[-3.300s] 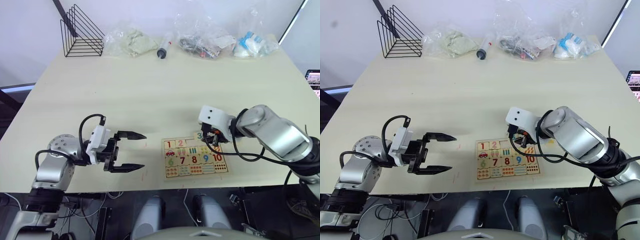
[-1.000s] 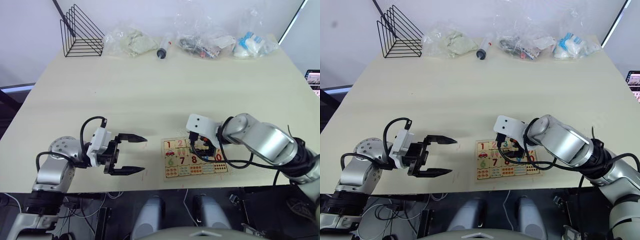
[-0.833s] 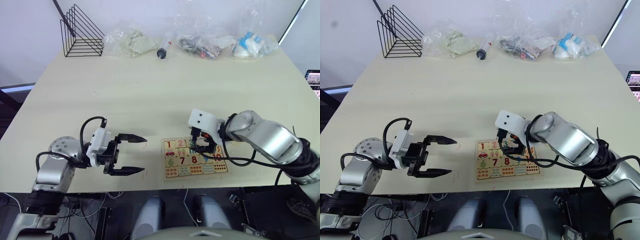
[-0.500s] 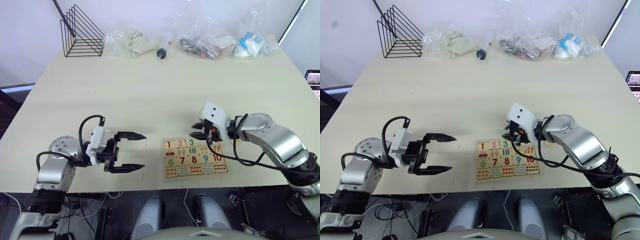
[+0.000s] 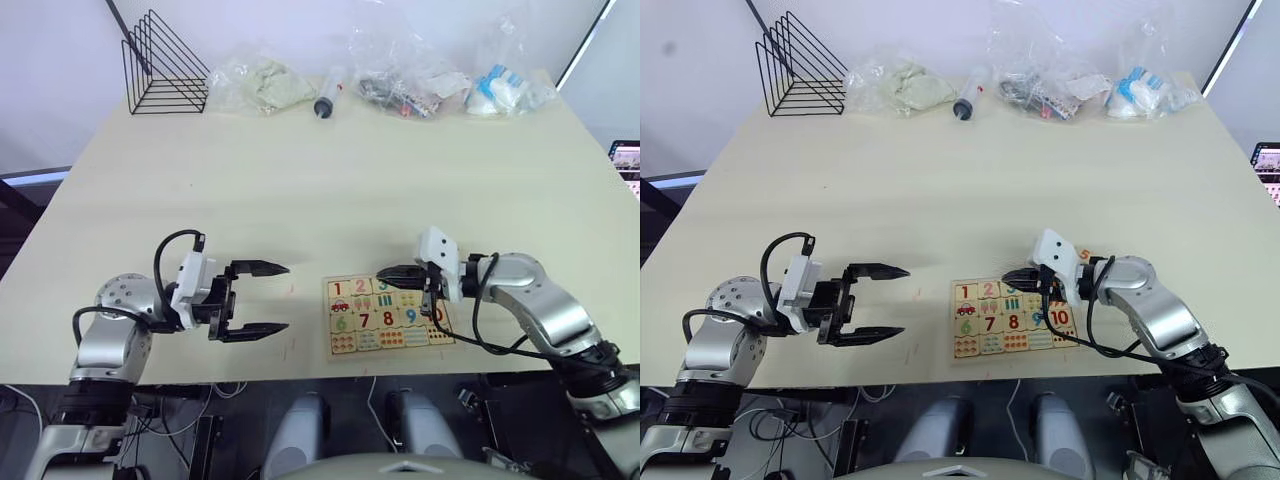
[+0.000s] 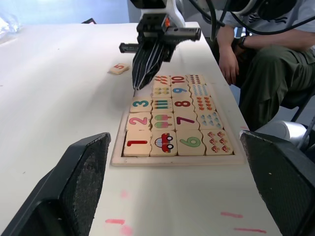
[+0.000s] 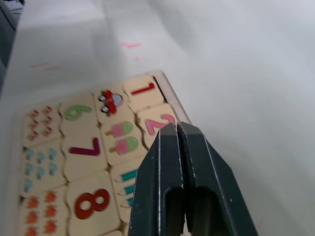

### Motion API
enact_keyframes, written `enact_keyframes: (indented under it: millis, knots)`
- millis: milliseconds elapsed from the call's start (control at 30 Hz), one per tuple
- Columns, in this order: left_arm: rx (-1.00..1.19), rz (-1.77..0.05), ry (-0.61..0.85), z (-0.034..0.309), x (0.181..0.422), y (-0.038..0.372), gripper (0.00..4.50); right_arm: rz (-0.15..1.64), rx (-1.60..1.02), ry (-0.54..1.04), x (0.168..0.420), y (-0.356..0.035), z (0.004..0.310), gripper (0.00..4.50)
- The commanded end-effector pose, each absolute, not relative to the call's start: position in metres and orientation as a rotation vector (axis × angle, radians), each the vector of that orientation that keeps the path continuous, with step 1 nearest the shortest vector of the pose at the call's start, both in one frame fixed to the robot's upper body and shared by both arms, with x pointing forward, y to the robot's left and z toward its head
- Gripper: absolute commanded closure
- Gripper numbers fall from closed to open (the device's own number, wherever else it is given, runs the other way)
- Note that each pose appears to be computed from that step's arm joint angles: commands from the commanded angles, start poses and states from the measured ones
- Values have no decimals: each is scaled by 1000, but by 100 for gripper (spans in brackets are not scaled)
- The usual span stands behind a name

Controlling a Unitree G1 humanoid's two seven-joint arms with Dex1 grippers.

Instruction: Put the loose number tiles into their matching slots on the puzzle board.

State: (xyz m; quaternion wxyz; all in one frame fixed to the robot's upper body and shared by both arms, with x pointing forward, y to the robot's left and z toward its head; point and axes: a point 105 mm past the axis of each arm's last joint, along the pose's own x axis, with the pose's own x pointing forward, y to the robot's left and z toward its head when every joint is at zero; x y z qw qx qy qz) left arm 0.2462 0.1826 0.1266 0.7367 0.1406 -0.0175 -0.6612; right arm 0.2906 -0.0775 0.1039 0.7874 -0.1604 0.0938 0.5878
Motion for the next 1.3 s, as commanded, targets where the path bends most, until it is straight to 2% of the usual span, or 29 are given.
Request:
enact_keyframes:
  millis: [33,233,400,633,733,1067,1100,1167,1267,1300]
  knots:
    - [333,-1437,-70,133,246,186,0,1274,-380,171,292,-80,105,448]
    - [329,-1433,-56,131,245,190,0,1270,-426,260,292,-84,82,448]
    - [326,-1423,-44,128,244,192,0,1260,-443,263,293,-86,78,448]
    - [345,-1387,-17,129,243,190,0,1190,-379,129,298,-92,102,448]
    - [340,-1349,-8,132,244,193,0,1178,-370,-25,291,-96,120,448]
    - [279,-1155,3,126,249,207,0,986,-268,-24,273,-158,127,448]
    - [267,-1129,4,125,249,210,0,981,-244,-9,267,-167,125,409]
    - [251,-1083,7,123,251,214,0,950,-219,9,260,-184,122,376]
    - [238,-1036,12,121,252,220,0,894,-229,22,253,-203,118,228]
    - [231,-1021,15,120,252,222,0,864,-224,24,252,-210,116,193]
